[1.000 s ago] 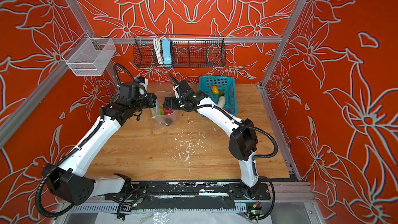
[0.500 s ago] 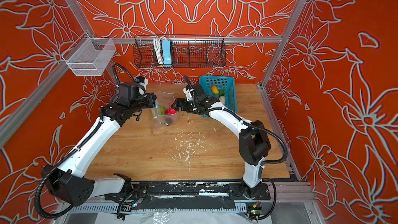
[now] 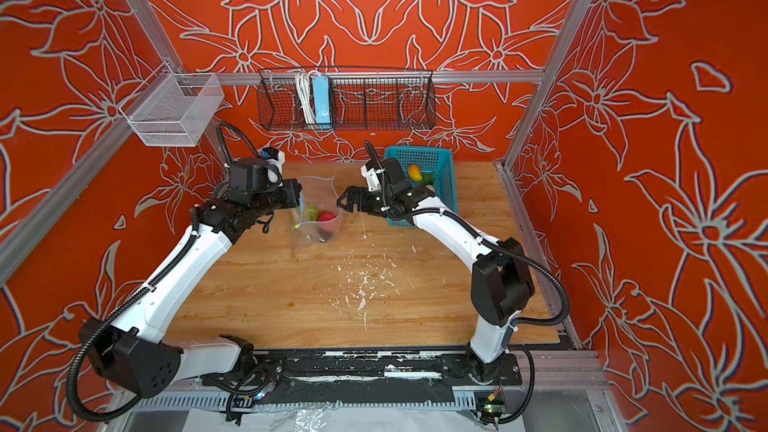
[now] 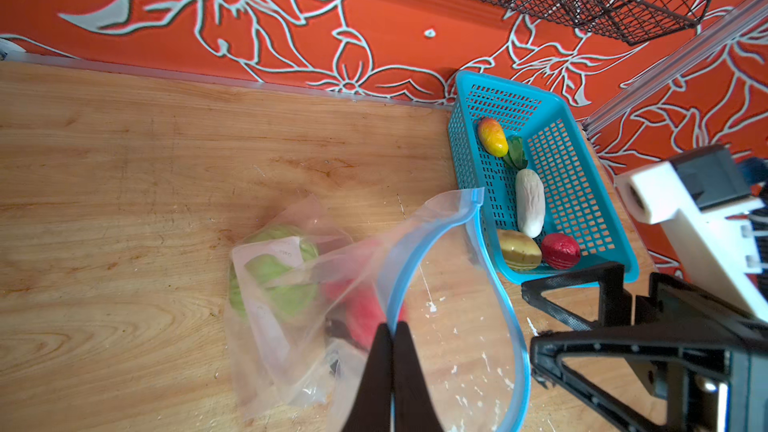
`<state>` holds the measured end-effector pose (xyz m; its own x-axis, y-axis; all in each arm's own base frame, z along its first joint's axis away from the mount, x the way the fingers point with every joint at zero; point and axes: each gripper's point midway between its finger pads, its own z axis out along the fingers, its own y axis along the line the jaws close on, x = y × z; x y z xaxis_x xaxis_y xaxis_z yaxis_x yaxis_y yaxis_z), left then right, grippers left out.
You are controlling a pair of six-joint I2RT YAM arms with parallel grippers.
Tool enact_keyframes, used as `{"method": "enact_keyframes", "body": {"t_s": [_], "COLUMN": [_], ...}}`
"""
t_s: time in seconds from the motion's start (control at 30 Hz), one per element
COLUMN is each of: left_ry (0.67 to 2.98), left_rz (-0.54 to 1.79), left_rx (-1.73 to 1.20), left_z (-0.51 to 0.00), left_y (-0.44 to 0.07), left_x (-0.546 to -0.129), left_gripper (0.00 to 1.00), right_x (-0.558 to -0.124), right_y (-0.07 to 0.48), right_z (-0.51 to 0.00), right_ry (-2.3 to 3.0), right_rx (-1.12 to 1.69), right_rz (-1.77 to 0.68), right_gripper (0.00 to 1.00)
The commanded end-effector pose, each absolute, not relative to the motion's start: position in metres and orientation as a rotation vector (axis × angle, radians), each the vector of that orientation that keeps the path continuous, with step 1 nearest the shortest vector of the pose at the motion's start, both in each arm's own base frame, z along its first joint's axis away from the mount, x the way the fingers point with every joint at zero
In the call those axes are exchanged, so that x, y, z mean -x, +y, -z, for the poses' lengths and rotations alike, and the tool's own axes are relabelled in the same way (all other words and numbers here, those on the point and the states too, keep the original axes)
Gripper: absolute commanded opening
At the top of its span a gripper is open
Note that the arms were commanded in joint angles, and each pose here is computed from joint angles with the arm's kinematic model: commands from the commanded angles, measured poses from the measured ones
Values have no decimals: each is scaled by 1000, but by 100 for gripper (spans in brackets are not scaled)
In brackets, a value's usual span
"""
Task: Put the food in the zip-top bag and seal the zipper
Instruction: 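Raise the right gripper back over the teal basket while the left holds the bag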
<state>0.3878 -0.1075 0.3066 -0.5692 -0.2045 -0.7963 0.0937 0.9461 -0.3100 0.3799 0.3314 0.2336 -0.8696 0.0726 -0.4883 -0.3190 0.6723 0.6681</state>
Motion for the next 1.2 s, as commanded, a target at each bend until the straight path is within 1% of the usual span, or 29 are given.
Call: {"method": "enact_keyframes", "body": {"t_s": [0.0, 0.47, 0.57, 0.73, 0.97, 1.17], "left_ry": [2115, 2120, 2119, 2125, 2145, 2131], "left_rz": [387, 348, 331, 320, 321, 278], "left_rx": [88, 131, 139, 150, 147, 137], "left_z": [-313, -308, -306, -302, -302, -314], "left_y": [-103, -97, -95, -94, -97, -92], "left_x": [-384, -389, -391, -396, -403, -405], "left_gripper": [0, 0, 0, 0, 0, 0], "right_x": [-377, -380, -384, -391, -400, -407], "right_y": [326, 299, 290, 265, 246, 229], "right_z": [-239, -270, -270, -265, -268, -264], "right_ry": [2402, 2364, 2372, 2420, 2427, 2463], "right_rx": [202, 203, 177, 152, 137, 110], "right_rz": [-1081, -923, -890, -687, -599, -538], "right_gripper": [98, 98, 98, 98, 98, 98]}}
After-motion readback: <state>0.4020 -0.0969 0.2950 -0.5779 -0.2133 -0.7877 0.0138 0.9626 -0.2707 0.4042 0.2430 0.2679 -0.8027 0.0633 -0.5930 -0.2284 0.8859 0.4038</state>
